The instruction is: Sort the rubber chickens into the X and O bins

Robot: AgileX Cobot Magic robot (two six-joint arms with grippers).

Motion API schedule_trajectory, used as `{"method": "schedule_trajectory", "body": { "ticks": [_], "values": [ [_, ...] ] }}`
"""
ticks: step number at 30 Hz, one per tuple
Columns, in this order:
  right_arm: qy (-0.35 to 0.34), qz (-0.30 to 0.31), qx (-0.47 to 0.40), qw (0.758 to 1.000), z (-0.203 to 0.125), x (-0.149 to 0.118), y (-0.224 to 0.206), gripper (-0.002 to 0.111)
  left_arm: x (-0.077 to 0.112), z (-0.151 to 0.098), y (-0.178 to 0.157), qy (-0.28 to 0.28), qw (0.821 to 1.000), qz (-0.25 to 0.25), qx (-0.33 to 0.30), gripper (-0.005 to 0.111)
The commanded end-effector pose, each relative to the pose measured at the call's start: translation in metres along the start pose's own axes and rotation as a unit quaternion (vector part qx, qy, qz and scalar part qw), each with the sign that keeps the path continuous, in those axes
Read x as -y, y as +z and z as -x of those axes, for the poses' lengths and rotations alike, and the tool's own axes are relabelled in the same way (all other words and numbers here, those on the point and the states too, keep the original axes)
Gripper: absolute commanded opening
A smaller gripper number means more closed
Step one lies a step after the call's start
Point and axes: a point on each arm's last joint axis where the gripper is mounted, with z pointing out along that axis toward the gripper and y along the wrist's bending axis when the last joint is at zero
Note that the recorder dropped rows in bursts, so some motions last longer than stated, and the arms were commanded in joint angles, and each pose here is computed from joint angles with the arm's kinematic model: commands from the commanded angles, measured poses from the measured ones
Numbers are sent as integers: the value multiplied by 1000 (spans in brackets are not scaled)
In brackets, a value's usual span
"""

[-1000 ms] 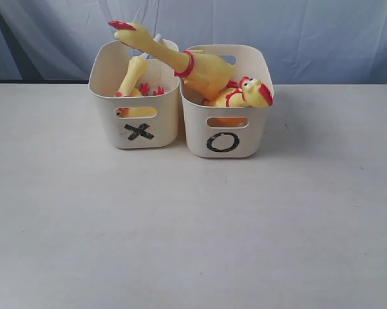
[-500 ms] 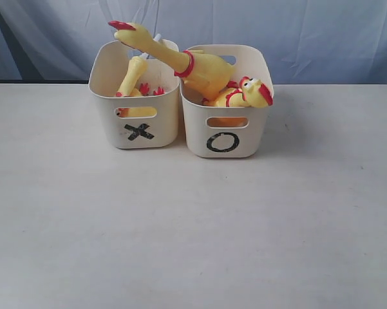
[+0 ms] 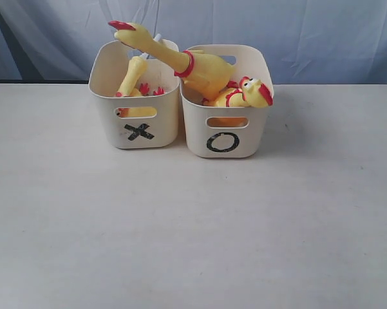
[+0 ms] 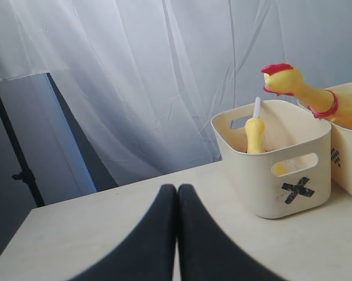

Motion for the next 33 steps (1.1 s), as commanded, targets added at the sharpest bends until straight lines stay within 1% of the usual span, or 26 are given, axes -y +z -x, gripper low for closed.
{"method": "schedule_trajectory", "body": {
  "ticks": [1, 3, 5, 6, 16, 17, 18, 19, 21, 22, 26, 27, 30, 33],
  "values": [
    [233, -2, 38, 972, 2, 3, -2, 0, -1, 3, -2, 2, 1000, 7, 9, 0],
    [341, -4, 55, 939, 4, 5, -2, 0, -1, 3, -2, 2, 1000, 7, 9, 0],
    [401, -3, 66, 914, 5, 7, -2, 0, -1, 3, -2, 2, 1000, 7, 9, 0],
    [416, -2, 69, 907, 6, 7, -2, 0, -1, 3, -2, 2, 1000, 7, 9, 0],
    [421, -5, 69, 905, 6, 7, -2, 0, -1, 2, -1, 4, 1000, 8, 10, 0],
    [426, -5, 70, 902, 6, 7, -2, 0, -1, 0, 0, 9, 1000, 10, 5, 0],
    [453, -10, 69, 889, 2, 10, -2, 0, -2, -7, 2, 29, 999, 18, -8, 0],
    [483, -19, 66, 873, -5, 13, -2, 0, -4, -14, 5, 61, 997, 30, -23, 0],
    [530, -44, 54, 845, -26, 21, -3, 0, -4, -33, 11, 107, 991, 41, -62, 0],
    [538, -57, 45, 840, -37, 25, -3, 0, -4, -40, 13, 111, 990, 39, -74, 0],
    [544, -108, 4, 832, -91, 40, -21, 0, 3, -69, 20, 93, 989, 18, -116, 0],
    [552, -120, -2, 825, -105, 44, -28, 0, 5, -75, 22, 92, 988, 15, -125, 0],
    [579, -135, -3, 804, -125, 49, -39, 0, 7, -83, 23, 91, 986, 10, -138, 0],
    [585, -148, -10, 797, -141, 54, -47, 0, 7, -87, 23, 90, 985, 8, -145, 0]
  ]
}}
